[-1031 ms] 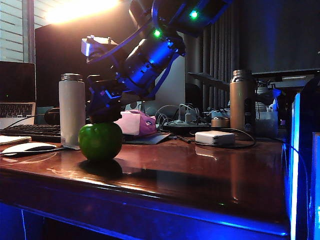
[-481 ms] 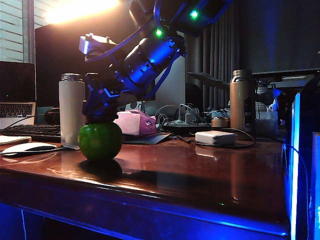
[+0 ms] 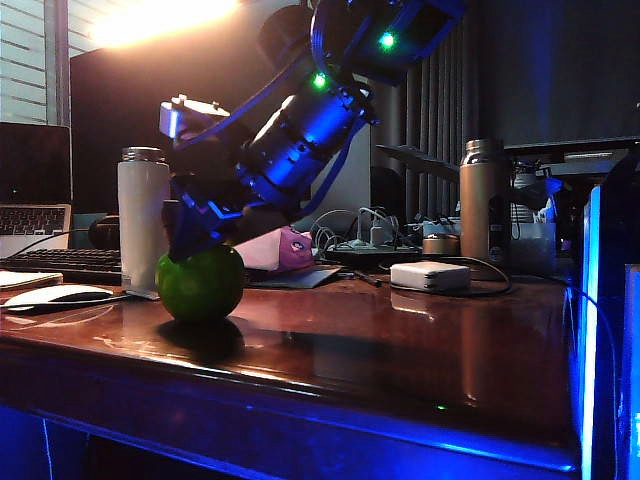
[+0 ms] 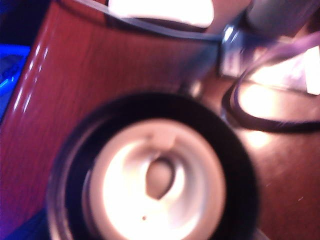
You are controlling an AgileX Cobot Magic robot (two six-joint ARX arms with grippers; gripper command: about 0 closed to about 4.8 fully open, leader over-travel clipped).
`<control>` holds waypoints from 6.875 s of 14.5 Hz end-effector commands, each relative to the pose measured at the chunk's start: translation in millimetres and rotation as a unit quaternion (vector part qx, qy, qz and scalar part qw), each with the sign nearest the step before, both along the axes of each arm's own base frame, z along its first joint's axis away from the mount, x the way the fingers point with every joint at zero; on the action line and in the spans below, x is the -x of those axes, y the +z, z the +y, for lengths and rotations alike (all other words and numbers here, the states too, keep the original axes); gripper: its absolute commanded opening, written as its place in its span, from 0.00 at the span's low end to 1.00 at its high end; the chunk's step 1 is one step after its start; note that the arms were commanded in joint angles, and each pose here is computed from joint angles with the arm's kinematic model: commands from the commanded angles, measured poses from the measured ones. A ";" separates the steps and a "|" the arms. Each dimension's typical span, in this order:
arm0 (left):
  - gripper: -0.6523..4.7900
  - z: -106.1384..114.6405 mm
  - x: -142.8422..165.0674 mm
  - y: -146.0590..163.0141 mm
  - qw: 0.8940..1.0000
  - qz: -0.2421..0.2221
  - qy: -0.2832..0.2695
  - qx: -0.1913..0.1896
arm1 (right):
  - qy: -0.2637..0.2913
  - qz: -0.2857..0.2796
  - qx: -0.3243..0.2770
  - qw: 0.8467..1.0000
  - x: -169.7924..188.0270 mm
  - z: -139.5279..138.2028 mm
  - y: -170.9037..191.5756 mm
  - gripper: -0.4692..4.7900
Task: Stack the black thermos bottle cap from the table onto the green apple.
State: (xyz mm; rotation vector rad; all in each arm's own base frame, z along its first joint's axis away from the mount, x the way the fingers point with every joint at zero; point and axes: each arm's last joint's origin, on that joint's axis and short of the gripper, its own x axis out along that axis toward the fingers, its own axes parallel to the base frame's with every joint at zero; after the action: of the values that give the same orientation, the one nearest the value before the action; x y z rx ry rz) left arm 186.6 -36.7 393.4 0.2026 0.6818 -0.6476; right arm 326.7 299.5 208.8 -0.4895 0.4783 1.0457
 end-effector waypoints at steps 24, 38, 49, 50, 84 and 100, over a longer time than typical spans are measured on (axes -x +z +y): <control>0.12 -0.1 0.9 2.2 1.000 -0.006 -0.002 0.002 | -0.046 -0.005 0.035 0.998 11.0 -44.6 57.0 1.00; 0.12 -0.1 0.9 2.2 1.000 -0.006 -0.002 0.002 | -0.170 -0.115 -0.004 0.979 80.6 -142.9 183.7 0.09; 0.12 -0.1 0.9 2.2 1.000 -0.006 -0.002 0.002 | -0.331 -0.116 -0.101 0.931 183.8 -251.6 45.3 0.09; 0.12 -0.1 0.8 2.3 1.000 -0.007 -0.002 0.002 | -0.348 -0.111 -0.110 0.924 190.8 -257.9 33.0 0.09; 0.11 2.4 4.4 17.9 0.983 -0.185 0.007 0.010 | -0.463 -0.124 -0.216 0.851 231.9 -289.1 -58.2 0.09; 0.11 34.4 90.6 -226.2 0.909 -0.256 0.277 0.176 | -0.463 -0.124 -0.216 0.851 231.9 -289.0 -58.2 0.09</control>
State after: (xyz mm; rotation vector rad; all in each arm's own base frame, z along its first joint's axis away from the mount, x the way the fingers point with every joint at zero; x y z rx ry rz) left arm 95.8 -2.3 168.5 -0.1462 0.0999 -0.1423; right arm 94.8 10.6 150.2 0.0449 0.1820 0.1247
